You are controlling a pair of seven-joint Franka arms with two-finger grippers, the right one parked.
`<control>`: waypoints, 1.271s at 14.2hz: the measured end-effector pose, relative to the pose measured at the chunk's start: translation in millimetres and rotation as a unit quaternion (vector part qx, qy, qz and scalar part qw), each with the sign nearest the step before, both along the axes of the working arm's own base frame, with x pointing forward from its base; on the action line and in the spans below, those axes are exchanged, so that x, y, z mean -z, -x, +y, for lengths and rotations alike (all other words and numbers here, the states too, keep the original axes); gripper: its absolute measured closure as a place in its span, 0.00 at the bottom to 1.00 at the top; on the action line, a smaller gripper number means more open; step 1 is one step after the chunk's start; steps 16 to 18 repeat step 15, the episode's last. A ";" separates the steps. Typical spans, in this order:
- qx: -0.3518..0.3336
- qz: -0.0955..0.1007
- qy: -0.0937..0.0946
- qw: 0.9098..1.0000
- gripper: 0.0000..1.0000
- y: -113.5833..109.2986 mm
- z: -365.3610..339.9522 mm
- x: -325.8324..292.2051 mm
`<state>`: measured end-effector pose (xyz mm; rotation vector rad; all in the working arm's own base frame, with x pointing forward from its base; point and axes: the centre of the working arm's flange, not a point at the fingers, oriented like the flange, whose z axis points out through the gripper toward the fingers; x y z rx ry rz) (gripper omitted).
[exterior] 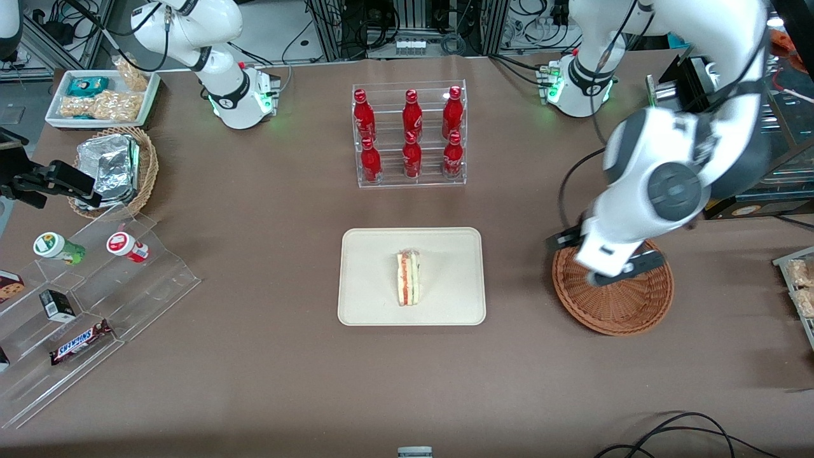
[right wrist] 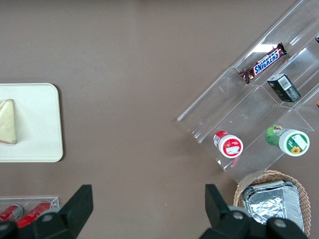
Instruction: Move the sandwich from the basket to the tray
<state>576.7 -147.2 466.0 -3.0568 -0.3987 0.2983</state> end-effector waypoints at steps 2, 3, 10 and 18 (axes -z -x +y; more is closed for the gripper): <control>0.017 0.003 0.003 1.000 0.00 18.5 25.4 -25.1; 0.022 0.002 -0.001 1.000 0.00 25.8 36.9 -37.8; 0.102 -0.029 -0.015 0.994 0.00 42.2 68.1 -86.5; 0.134 -0.070 -0.007 0.989 0.00 32.3 105.7 -122.5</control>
